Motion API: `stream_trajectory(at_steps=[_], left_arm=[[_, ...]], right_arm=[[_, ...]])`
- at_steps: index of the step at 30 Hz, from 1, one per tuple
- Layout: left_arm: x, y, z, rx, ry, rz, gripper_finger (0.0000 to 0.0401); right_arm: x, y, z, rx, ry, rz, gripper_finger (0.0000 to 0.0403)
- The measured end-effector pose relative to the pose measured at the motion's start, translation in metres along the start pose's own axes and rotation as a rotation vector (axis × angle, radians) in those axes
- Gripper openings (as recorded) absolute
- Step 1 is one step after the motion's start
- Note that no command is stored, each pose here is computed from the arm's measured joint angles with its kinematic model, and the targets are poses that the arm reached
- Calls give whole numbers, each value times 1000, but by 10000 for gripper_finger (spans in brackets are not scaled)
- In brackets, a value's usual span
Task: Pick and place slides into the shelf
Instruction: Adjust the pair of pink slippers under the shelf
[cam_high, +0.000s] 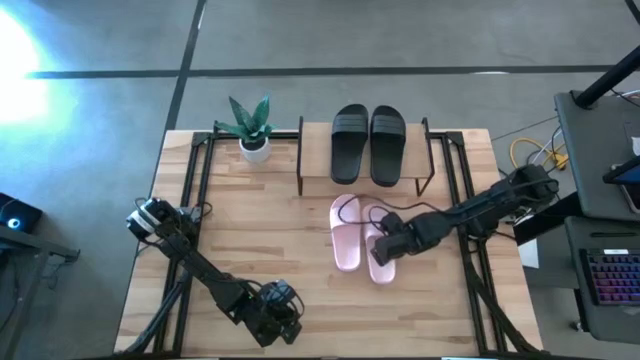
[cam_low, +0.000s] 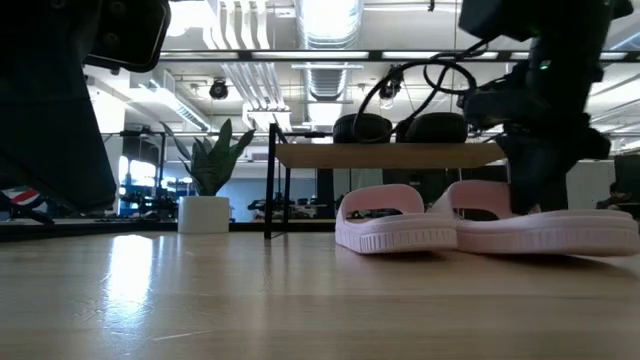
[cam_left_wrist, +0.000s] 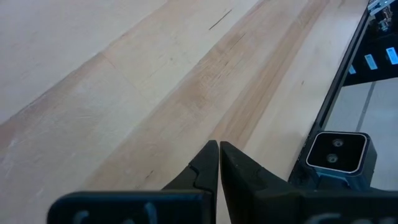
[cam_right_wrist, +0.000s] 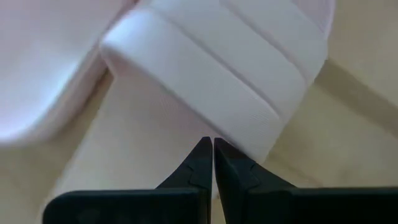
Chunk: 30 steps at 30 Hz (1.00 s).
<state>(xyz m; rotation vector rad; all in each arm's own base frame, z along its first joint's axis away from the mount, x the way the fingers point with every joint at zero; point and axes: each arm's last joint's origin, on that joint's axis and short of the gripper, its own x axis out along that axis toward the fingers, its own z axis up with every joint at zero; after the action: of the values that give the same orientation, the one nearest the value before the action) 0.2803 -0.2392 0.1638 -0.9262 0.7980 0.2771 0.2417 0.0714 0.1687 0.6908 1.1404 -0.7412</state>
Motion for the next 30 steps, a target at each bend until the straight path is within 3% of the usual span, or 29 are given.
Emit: stream_trajectory(at_steps=[11, 25, 30], left_arm=[[0, 0, 1, -3, -3, 2, 2], [0, -1, 1, -6, -6, -2, 2], [0, -1, 2, -6, -6, -1, 2]], right_arm=[[3, -2, 19, 31, -46, 29, 9], [-28, 6, -14, -199, 364, 313, 9], [-23, 11, -29, -227, 380, 277, 9]])
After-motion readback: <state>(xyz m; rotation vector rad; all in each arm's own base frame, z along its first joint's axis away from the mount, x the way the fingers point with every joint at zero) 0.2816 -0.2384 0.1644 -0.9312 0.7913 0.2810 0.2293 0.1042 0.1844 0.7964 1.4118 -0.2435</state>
